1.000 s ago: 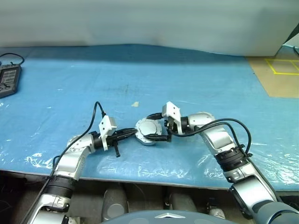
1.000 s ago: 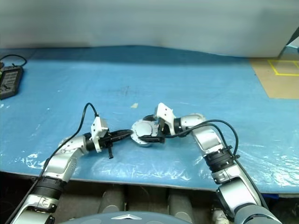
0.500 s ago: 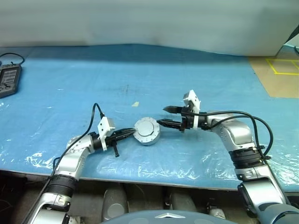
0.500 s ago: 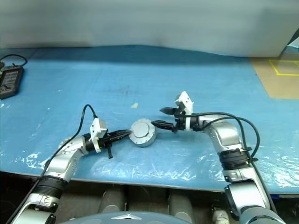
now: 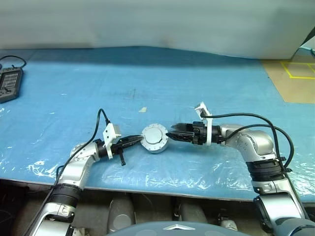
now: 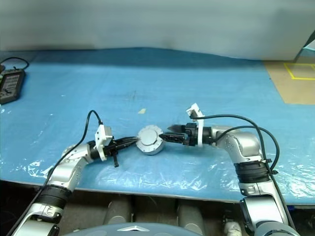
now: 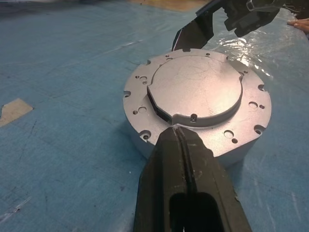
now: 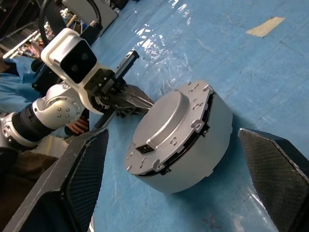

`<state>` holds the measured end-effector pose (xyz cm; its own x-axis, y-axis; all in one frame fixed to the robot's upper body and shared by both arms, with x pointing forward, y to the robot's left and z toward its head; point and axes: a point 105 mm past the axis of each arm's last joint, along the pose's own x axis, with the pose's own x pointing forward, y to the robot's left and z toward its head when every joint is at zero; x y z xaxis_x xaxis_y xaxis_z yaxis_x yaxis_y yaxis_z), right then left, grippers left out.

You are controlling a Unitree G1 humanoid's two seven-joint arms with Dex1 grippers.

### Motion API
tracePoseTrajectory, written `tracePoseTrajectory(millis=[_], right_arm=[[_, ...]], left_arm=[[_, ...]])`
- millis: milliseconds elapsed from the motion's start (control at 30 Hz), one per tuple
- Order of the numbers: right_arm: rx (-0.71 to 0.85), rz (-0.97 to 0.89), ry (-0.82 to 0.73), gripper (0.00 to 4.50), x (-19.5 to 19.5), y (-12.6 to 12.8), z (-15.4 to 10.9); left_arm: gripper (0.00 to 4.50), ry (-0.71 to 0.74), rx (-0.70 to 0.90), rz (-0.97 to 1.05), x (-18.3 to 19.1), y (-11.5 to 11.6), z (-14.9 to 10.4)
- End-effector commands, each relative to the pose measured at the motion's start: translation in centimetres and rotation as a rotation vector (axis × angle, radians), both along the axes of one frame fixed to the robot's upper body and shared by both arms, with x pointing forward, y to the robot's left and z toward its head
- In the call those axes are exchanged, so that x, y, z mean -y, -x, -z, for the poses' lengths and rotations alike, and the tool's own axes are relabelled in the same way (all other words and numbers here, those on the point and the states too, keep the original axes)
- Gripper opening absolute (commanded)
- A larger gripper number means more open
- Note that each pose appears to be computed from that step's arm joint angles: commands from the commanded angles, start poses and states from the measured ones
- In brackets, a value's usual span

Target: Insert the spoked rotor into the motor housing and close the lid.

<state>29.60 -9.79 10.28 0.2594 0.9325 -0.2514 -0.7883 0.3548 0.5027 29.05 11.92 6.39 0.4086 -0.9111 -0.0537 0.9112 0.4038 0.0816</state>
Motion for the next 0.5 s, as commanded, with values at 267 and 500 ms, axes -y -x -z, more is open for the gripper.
tracePoseTrajectory(millis=[267, 500], right_arm=[[-0.069, -0.002, 0.024, 4.49, -0.3, 1.0, 1.4], [-0.138, -0.032, -0.007, 4.49, -1.7, 1.8, 2.0]], left_arm=[[0.00, -0.028, -0.012, 0.007, 0.1, 0.3, 0.3], [0.00, -0.033, -0.011, 0.009, 0.1, 0.3, 0.2]])
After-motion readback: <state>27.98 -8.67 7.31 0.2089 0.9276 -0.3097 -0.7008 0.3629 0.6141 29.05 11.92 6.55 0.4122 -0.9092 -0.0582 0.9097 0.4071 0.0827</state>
